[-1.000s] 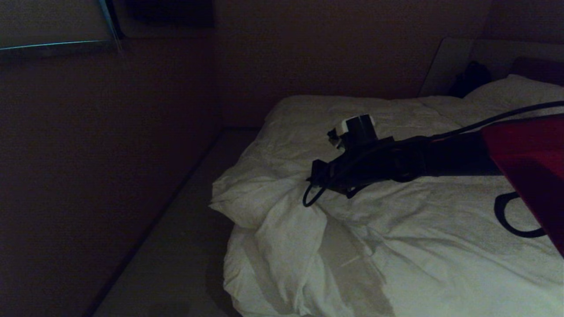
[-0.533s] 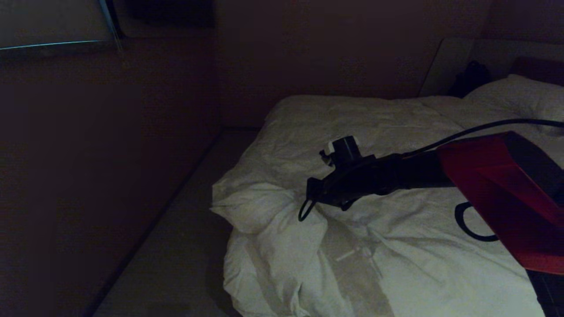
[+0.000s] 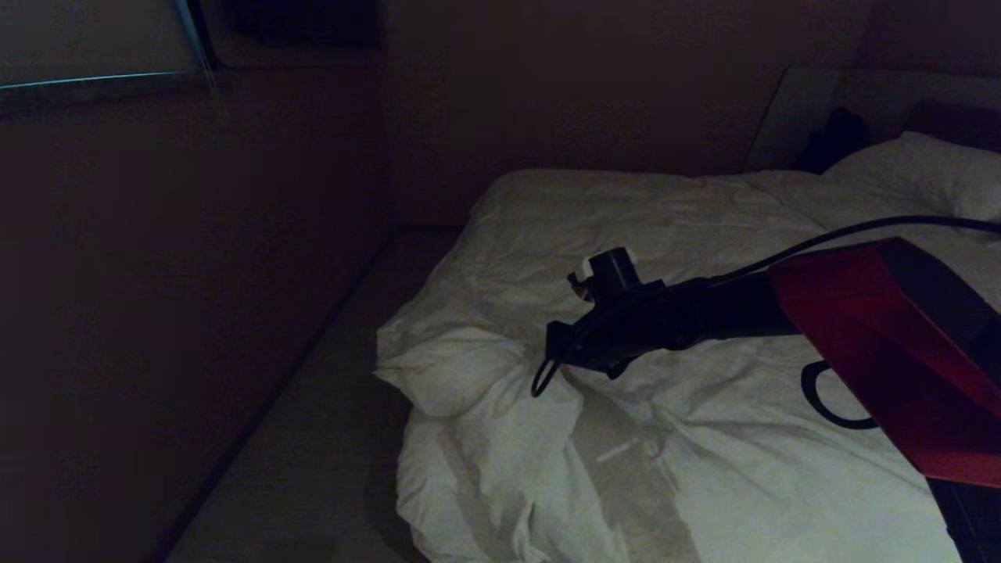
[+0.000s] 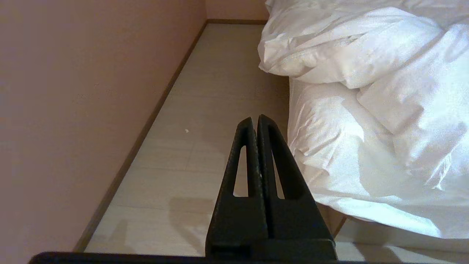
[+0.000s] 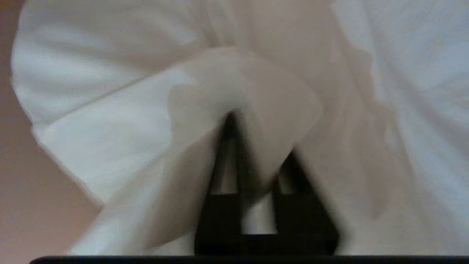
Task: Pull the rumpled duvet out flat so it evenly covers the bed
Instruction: Flatten the corners of the folded blanket
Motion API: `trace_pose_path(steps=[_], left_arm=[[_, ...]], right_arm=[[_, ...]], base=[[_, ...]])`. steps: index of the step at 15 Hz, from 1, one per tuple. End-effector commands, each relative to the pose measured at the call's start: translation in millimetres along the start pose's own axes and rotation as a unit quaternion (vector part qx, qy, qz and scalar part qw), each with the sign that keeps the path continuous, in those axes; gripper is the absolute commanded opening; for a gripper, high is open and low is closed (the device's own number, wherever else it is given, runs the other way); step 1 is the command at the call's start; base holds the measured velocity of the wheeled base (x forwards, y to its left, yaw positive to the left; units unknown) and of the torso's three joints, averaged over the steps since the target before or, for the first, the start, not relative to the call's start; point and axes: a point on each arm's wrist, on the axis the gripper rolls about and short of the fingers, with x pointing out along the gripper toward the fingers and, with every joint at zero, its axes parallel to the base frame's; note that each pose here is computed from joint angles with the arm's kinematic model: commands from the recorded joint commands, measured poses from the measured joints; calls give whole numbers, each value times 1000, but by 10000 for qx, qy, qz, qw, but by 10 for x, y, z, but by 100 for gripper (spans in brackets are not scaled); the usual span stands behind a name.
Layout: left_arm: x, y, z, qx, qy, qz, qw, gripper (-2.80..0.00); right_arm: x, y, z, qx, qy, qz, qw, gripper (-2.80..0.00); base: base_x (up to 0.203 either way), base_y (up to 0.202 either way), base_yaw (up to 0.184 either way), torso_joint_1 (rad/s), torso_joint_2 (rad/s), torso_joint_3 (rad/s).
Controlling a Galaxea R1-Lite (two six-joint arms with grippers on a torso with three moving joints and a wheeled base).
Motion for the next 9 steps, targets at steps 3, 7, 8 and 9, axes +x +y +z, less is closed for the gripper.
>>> trace_pose_path(steps=[3,7,8,9], left_arm=[[0,0,0,-1,1,4,10000,-280],[0,0,0,-1,1,4,10000,-280],[0,0,0,-1,1,4,10000,-280],[0,0,0,-1,1,4,10000,-280]], right_arm=[[-65,36,30,0,-62,49,10000,0],[-310,122,149,-12,-314,181,9993,0],[-443,168,193,-34,-429,247,9988,0],[-520,195,215,-45,-490,287,9984,0]], base=[[0,0,0,0,0,0],[0,0,0,0,0,0],[0,0,0,0,0,0],[0,0,0,0,0,0]])
